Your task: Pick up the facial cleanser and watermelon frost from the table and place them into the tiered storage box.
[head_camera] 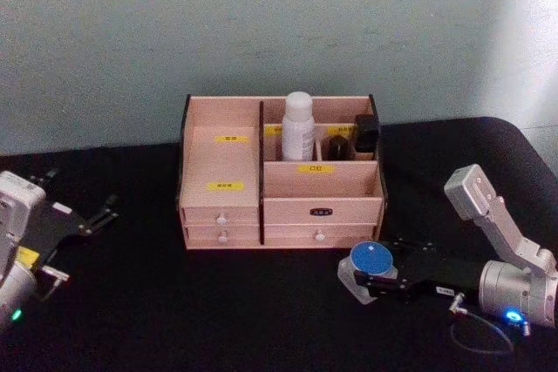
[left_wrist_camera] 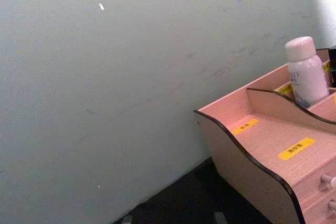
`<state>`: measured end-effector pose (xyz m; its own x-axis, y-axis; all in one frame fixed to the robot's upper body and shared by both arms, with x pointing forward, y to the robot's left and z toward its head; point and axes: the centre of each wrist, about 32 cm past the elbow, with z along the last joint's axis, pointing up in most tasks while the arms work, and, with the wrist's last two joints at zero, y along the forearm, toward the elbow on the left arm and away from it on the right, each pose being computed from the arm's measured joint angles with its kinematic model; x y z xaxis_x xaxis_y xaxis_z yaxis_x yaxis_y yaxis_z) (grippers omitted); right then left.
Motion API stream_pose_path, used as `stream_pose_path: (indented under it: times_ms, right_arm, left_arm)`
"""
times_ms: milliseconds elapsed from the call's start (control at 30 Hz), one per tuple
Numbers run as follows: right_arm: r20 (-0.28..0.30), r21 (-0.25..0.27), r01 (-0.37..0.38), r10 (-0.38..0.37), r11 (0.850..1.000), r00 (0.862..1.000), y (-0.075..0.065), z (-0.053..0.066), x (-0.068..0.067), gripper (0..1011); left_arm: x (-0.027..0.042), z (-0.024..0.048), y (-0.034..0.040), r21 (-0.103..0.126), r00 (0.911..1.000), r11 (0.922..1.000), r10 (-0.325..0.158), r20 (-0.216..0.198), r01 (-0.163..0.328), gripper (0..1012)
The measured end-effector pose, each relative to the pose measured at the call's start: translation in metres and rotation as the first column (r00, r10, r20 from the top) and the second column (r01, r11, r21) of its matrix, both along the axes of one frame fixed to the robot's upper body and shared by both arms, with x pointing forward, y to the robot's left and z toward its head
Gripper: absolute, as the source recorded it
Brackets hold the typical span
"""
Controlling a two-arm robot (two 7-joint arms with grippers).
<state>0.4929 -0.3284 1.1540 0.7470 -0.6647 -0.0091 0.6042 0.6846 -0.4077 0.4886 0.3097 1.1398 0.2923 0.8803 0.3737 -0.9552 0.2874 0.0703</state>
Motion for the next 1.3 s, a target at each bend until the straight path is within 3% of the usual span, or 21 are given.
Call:
stream_pose_path:
  times_ms: [733, 1300]
  right_arm:
    - [0.037, 0.024, -0.081, 0.080, 0.996, 0.996, 0.005, 0.015, 0.004, 729]
    - [0.105, 0.044, -0.190, 0.184, 0.981, 0.977, 0.041, 0.045, 0.027, 729]
  left_arm:
    - [0.0000, 0.0000, 0.0000, 0.000, 1.0000, 1.0000, 0.000, 0.000, 0.000, 1001]
    - [0.0000, 0.0000, 0.0000, 0.000, 1.0000, 1.0000, 0.000, 0.000, 0.000, 1001]
